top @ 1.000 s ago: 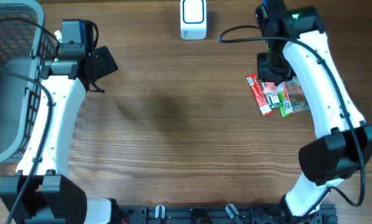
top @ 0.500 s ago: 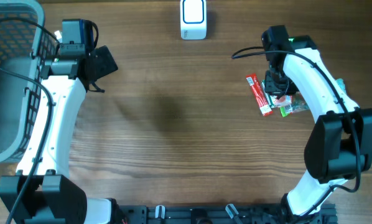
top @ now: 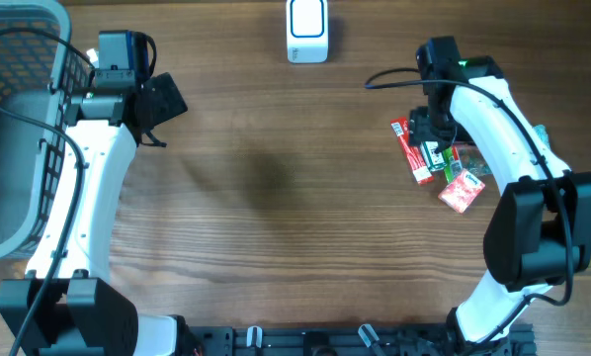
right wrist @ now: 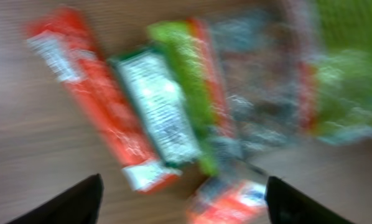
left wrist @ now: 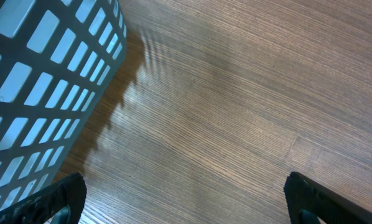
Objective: Scan the item barcode
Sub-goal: 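Open the right gripper and lift it away from the items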
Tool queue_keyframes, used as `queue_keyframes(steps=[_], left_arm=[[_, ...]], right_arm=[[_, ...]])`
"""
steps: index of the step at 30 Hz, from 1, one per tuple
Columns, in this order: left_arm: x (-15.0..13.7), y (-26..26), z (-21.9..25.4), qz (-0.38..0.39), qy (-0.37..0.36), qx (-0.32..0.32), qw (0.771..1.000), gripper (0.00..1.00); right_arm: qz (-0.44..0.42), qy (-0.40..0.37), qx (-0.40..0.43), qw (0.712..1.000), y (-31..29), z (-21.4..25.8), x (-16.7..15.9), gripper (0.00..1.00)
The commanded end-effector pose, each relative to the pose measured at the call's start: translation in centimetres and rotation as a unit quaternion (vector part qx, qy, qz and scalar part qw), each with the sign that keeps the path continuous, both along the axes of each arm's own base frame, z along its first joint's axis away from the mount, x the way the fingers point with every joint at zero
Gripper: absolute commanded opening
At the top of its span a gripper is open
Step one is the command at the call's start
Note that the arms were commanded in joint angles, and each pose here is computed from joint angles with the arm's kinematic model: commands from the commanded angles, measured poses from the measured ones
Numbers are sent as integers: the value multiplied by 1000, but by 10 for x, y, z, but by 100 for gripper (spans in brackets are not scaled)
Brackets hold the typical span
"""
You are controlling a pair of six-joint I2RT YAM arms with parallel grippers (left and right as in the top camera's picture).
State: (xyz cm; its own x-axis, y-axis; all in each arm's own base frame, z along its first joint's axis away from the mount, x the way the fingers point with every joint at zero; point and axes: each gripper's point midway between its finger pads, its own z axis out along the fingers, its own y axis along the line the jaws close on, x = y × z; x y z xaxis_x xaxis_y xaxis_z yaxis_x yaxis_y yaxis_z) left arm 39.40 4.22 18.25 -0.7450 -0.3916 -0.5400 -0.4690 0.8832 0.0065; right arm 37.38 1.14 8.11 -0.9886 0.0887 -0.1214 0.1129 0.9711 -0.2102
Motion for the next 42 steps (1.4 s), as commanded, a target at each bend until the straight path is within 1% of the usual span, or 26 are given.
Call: queue_keyframes(steps=[1,2,6,8,12,16,18,42], left_arm=[[1,3,4,-1,-3,5,1000,100],[1,3,4,-1,-3,5,1000,100],[1,3,4,-1,-3,5,1000,100],[1,3,4,-1,-3,5,1000,100],[1,3,4,-1,-3,5,1000,100],[1,3,4,-1,-4,5,1000,100],[1,3,4,-1,-3,5,1000,100],[1,3,4,-1,-4,5,1000,100]], right_arm=[[41,-16,166,985,58,5,8,100],[43,-19,181,982,63,6,10,100],[45,-25,182,982,63,6,12,100],[48,-43,184,981,65,8,21,100],[61,-116,189,973,69,18,56,100],[71,-174,193,963,73,30,82,100],[74,-190,194,960,74,34,89,100],[74,-191,194,959,74,31,92,100]])
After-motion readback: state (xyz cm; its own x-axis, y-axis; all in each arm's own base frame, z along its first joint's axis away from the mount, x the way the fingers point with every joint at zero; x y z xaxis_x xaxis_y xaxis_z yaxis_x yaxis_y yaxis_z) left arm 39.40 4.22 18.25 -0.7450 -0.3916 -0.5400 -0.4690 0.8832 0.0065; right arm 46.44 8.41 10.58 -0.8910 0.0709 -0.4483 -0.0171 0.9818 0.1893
